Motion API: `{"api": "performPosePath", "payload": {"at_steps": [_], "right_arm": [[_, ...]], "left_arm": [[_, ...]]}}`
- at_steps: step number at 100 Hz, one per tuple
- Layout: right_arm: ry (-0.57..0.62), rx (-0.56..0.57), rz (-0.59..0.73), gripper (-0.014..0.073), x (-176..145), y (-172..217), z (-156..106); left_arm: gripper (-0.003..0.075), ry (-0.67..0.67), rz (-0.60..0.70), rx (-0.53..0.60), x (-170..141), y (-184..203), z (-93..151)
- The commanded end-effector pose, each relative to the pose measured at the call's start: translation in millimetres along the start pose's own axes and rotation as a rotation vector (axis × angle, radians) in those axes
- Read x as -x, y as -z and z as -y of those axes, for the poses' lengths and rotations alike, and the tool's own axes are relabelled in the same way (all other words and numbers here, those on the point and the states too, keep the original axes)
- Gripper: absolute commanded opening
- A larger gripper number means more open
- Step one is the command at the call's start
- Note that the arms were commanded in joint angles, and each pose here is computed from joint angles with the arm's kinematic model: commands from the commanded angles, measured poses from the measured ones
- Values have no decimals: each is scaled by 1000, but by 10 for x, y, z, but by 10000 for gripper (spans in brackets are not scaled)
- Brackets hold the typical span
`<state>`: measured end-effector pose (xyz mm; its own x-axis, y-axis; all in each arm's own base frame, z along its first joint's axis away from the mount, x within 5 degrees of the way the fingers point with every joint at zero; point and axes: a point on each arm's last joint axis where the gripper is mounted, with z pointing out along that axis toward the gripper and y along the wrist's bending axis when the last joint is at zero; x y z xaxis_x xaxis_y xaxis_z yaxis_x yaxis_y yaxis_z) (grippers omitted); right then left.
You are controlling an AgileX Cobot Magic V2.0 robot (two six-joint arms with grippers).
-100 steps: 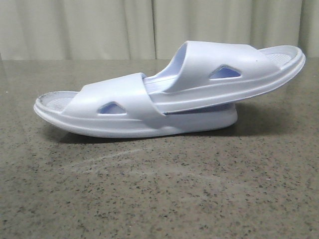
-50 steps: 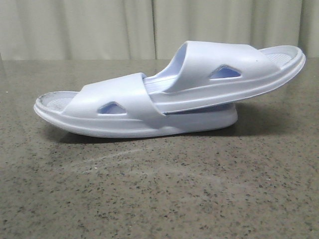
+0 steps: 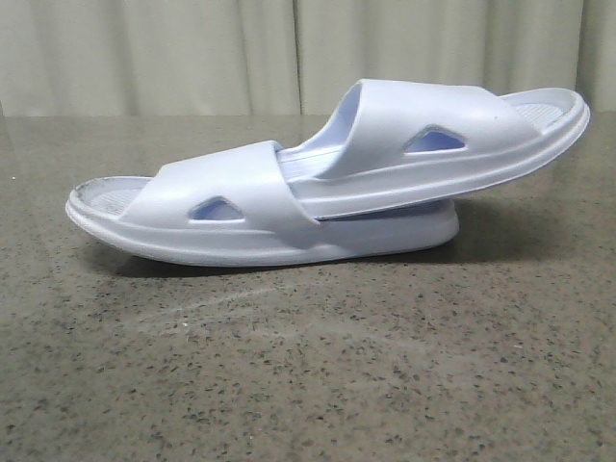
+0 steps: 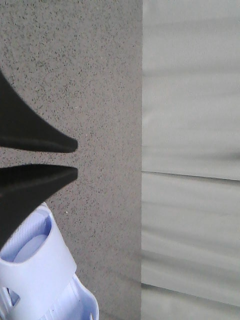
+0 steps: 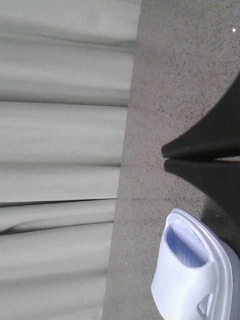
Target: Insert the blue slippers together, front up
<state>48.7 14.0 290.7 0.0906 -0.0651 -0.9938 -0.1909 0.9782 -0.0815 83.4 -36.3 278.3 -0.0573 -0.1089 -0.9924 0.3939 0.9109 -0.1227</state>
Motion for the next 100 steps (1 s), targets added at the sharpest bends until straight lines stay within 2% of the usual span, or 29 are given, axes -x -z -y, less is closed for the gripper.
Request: {"api": "performPosePath", "payload": {"at_steps": [1,29,45,56,72,87,100], "right_arm": [[14,-45,79,-107,132,7,42],[14,-45,79,-107,132,7,42],[14,-45,79,-107,132,7,42],[14,-45,79,-107,132,7,42],[14,-45,79,-106,132,7,42],[14,-45,79,-107,132,7,42],[14,-45,79,-107,132,7,42]], "left_arm": [[16,7,29,-6,100,4,15],[16,3,34,21,101,10,-9],[16,-158,17,40,84,59,-15],[16,-161,-2,64,65,105,-30],[16,-183,-37,130,-62,200,-86],[16,-157,-20,175,-250,304,-129],[16,-186,2,200,-420,373,-160]]}}
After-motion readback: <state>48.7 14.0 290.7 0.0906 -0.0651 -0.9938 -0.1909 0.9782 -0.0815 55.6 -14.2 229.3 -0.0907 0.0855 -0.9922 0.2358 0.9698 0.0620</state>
